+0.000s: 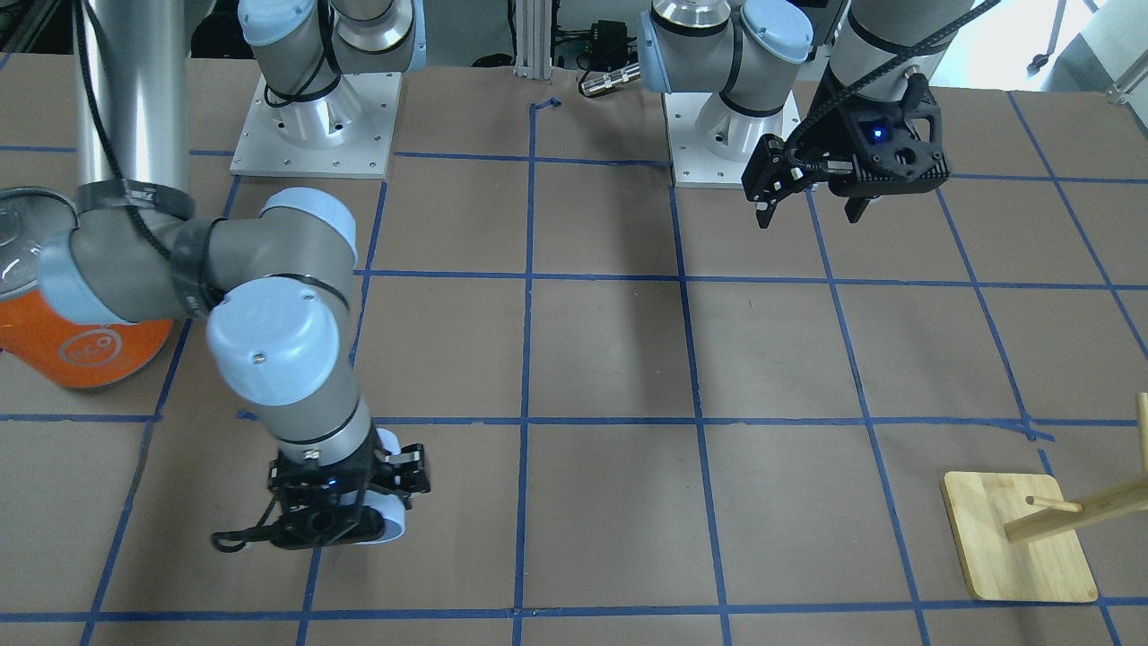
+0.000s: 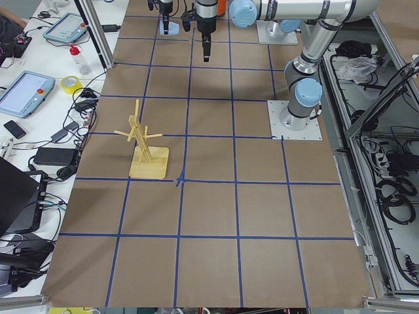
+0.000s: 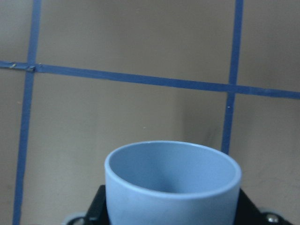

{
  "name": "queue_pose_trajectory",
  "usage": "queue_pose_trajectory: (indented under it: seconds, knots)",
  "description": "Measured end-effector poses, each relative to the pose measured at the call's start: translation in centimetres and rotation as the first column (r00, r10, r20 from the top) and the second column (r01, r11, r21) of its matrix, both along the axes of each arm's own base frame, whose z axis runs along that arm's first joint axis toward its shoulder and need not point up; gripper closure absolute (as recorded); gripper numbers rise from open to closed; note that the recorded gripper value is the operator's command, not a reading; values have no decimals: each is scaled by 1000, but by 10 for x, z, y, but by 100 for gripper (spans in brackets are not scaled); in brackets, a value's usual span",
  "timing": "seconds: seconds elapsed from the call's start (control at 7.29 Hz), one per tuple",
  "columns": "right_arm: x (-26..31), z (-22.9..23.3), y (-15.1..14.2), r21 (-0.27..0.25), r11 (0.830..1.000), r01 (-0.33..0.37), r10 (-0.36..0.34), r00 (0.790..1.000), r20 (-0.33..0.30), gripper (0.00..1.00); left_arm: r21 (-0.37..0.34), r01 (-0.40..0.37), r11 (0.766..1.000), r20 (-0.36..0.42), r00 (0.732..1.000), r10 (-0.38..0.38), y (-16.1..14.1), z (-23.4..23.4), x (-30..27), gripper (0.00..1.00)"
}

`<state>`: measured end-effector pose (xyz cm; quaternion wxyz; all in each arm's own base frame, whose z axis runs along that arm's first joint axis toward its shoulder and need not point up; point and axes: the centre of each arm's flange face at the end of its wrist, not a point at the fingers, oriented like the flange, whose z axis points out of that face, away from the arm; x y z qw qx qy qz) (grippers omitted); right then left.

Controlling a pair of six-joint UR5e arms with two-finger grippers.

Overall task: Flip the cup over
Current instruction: 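Carry the white cup with the right gripper toward the left gripper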

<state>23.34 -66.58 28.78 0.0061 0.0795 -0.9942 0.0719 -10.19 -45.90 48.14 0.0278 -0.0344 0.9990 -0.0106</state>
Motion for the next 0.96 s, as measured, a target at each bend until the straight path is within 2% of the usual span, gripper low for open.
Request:
queue_pose_trajectory:
  seconds: [0.27,0.41,0.55,0.69,0.96]
  knots:
    - [73,-6,29,3,993,-114,114,993,4,100,-1,-2,1000,-1,1000,2,0,0,1,0]
    - [101,-8,42,2,984,-177,177,984,-1,100,-1,-2,1000,-1,1000,2,0,0,1,0]
    - [126,-11,56,4,962,-273,273,962,-14,100,-1,-2,1000,-1,1000,2,0,0,1,0]
    - [147,-17,66,-2,918,-396,396,918,-32,100,-1,-2,1000,-1,1000,2,0,0,1,0]
    - [169,-40,78,-57,800,-598,594,801,-67,100,-1,-2,1000,-1,1000,2,0,0,2,0]
